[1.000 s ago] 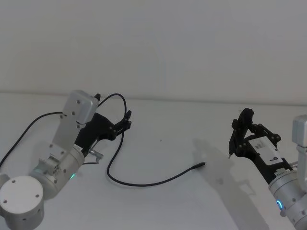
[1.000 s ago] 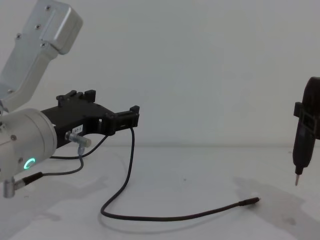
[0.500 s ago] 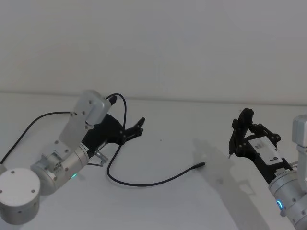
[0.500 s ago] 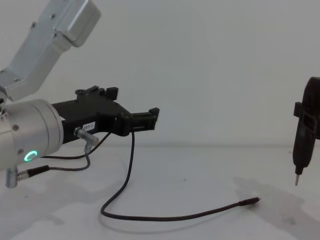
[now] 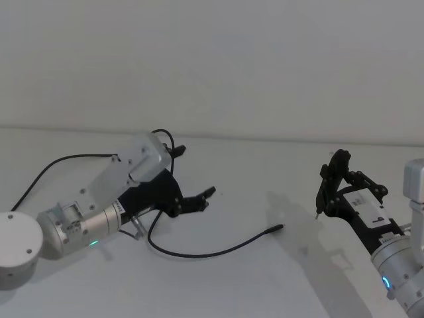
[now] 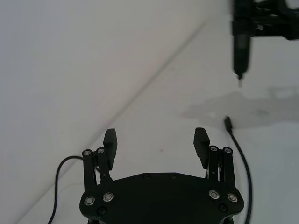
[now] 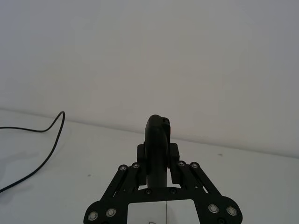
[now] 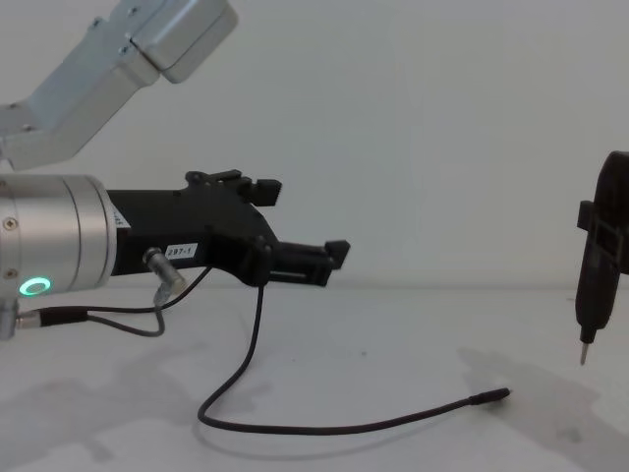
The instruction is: Pick up the data cable with the one hand.
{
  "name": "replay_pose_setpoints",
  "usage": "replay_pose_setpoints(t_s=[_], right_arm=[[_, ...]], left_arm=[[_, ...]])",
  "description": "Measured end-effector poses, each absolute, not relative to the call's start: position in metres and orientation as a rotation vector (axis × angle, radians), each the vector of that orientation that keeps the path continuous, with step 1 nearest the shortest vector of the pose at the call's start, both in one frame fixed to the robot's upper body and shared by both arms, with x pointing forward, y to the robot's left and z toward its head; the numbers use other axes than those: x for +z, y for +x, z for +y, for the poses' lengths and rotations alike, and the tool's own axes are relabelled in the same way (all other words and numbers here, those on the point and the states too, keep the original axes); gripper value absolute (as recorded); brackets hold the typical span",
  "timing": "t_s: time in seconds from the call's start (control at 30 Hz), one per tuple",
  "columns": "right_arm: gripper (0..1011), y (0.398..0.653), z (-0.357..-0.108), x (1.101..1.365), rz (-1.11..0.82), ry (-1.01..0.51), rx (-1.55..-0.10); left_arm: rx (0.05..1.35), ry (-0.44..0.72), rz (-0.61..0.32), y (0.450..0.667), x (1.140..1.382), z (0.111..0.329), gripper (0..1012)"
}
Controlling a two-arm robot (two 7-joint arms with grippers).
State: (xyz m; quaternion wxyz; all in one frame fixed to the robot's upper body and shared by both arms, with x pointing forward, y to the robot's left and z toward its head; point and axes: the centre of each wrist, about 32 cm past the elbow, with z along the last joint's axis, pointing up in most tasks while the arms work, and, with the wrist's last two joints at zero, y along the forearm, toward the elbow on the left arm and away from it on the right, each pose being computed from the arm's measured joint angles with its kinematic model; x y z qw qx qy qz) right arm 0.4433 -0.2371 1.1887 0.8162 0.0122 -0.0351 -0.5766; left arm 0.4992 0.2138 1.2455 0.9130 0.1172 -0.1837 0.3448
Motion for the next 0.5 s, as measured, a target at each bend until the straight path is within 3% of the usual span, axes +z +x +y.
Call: replay_pose_setpoints(t_s=[0.5], right_arm=[[268, 0.443, -0.237, 1.189, -0.075, 0.026, -1.229]], left_arm=[[0.440, 0.439, -0.451, 0.505, 1.276, 0.223, 1001]])
